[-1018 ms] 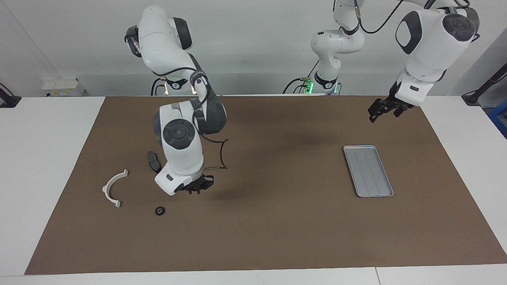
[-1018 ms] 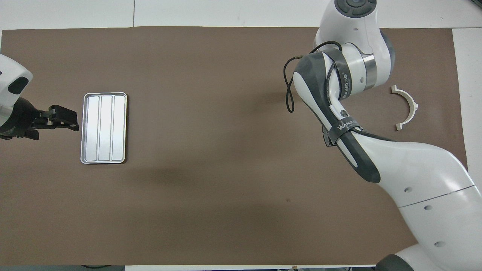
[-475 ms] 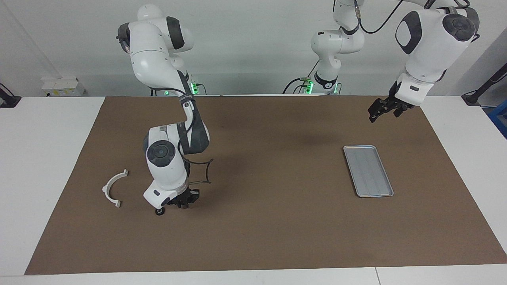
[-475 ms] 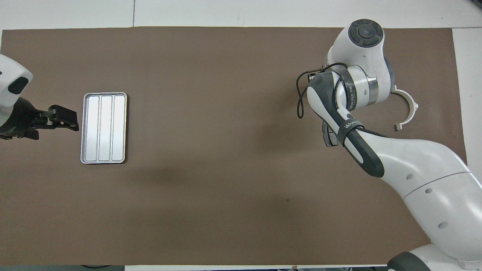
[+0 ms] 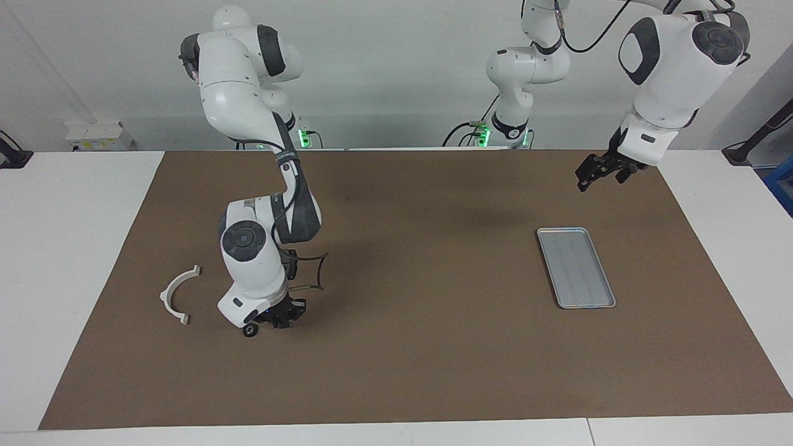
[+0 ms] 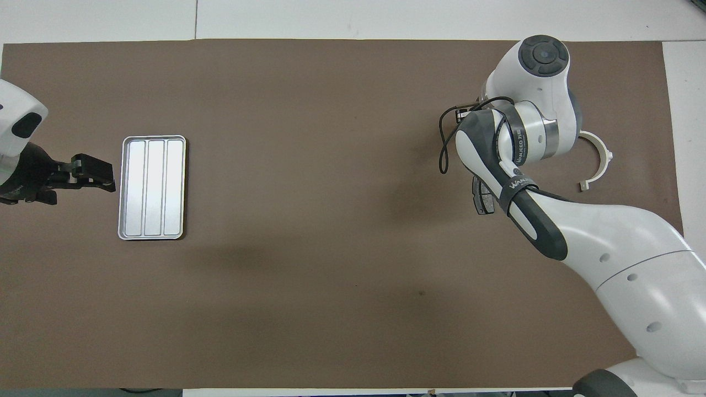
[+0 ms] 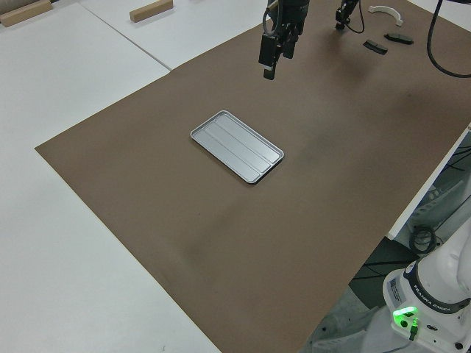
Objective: Place bearing gear from tray to pile
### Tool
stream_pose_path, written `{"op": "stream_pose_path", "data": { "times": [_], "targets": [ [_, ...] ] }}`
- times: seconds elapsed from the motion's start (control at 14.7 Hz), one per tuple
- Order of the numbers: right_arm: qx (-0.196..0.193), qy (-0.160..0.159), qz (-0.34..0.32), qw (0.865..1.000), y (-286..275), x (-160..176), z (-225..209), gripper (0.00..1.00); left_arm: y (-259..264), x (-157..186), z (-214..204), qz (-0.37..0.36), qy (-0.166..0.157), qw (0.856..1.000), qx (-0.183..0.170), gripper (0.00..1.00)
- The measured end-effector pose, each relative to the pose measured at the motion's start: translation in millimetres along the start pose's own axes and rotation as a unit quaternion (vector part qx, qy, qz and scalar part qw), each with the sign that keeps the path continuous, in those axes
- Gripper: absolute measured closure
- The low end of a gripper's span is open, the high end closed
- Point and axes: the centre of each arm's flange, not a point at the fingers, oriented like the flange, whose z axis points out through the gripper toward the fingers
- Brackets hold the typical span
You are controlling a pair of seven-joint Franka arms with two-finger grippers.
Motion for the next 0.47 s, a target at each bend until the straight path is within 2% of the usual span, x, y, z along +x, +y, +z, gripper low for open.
{"op": "stream_pose_path", "data": {
  "times": [0.41,0.47],
  "targets": [
    [0.002,0.006,0.0,1.0,-2.3,-4.1,4.8,0.77,0.0,0.0,0.0,0.0,0.0,1.0,0.0,0.0],
    [0.002,0.006,0.0,1.0,-2.3,-4.3,5.2,0.7,0.0,0.0,0.0,0.0,0.0,1.0,0.0,0.0]
  ]
}}
